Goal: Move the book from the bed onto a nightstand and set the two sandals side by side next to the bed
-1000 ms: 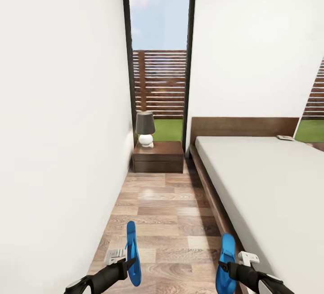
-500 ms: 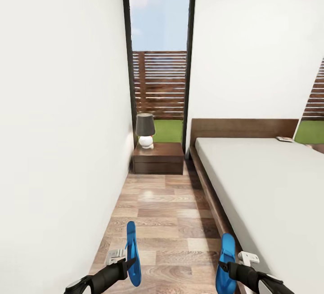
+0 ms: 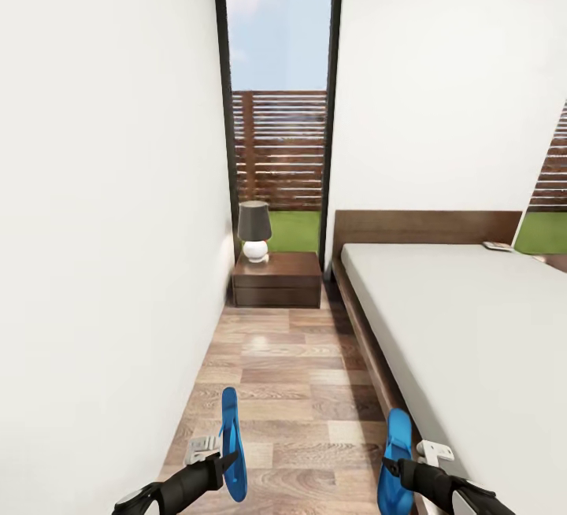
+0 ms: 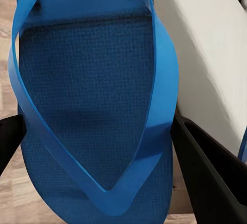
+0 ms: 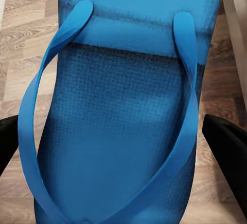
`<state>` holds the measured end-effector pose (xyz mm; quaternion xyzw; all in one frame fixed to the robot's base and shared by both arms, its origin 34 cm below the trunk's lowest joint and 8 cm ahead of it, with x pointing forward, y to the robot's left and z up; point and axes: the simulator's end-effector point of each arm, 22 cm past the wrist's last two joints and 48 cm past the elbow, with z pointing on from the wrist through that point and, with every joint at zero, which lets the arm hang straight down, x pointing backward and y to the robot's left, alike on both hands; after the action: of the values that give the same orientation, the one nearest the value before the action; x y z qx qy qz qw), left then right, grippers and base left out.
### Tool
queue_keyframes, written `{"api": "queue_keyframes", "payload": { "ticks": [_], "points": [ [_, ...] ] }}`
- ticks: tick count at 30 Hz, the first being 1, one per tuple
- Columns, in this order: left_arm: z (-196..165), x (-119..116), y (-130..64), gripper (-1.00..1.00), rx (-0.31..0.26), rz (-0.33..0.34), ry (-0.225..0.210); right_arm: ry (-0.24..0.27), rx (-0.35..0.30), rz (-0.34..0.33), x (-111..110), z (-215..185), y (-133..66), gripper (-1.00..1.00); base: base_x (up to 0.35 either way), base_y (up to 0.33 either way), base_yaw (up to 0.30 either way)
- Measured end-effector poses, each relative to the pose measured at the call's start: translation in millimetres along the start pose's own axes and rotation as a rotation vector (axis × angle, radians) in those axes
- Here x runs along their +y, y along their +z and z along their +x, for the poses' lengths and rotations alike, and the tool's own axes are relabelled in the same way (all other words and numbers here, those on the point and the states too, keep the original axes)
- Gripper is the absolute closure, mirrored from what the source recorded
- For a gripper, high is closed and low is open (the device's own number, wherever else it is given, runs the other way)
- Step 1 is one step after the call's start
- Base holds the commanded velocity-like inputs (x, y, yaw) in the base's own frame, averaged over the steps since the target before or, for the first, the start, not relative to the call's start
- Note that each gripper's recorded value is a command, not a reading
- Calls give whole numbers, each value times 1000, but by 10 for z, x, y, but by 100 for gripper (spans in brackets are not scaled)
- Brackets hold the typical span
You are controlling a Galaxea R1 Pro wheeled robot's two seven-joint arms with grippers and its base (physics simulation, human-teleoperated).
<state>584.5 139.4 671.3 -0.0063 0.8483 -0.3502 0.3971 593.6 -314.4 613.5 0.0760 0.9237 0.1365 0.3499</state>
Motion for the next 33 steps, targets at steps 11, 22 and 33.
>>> {"api": "queue_keyframes", "payload": {
  "ticks": [11,22,33],
  "points": [
    [-76,-70,-49,100,1,1,0,-1,0,1,32,-75,-81,100,0,0,0],
    [-22,-41,-37,100,11,-3,-8,1,13,4,14,-15,-57,100,0,0,0],
    [50,-1,-23,100,24,-8,-18,5,29,8,-11,62,-27,100,0,0,0]
  ]
}}
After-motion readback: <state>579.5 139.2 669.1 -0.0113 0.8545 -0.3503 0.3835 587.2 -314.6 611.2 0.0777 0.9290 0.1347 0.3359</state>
